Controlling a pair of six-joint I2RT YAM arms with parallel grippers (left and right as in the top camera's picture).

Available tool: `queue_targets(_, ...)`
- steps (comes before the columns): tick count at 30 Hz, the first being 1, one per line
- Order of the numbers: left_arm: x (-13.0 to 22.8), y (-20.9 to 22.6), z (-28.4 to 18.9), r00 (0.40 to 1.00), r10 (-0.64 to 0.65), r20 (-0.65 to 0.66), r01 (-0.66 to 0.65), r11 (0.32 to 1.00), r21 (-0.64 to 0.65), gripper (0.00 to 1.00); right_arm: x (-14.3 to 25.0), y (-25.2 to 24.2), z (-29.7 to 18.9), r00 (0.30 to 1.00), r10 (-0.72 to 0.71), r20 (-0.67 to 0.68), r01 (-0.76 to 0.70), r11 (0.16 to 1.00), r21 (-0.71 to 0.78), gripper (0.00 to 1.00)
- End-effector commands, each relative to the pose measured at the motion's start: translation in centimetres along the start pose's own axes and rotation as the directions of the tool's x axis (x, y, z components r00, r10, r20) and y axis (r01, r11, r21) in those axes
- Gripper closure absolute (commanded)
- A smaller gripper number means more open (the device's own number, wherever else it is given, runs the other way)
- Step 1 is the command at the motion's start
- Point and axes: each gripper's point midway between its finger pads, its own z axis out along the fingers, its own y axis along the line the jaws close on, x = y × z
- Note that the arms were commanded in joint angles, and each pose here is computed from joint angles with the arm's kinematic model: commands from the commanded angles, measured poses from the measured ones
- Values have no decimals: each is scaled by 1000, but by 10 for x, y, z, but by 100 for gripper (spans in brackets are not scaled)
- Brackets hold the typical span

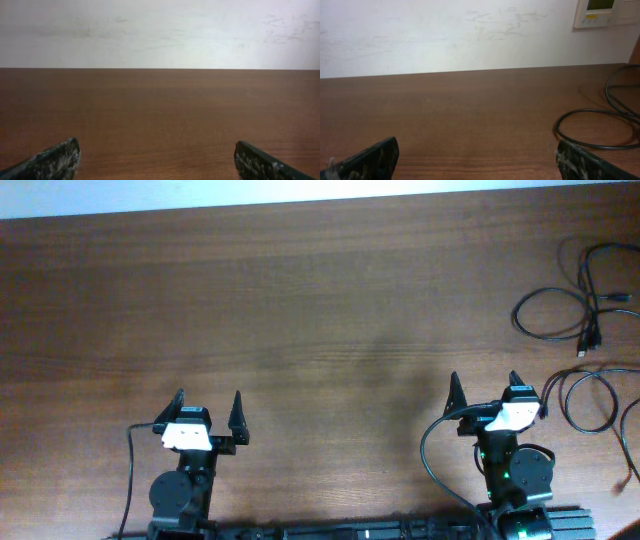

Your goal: Untangle cables

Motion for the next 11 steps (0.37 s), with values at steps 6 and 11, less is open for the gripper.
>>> queue_targets(6,1,-2,0,1000,9,-4,-9,1000,12,1,2,-2,0,1000,-8,-5,8,1000,6,1)
queue_targets(11,1,-2,0,1000,9,-4,-9,1000,12,1,2,-2,0,1000,-8,-5,8,1000,6,1)
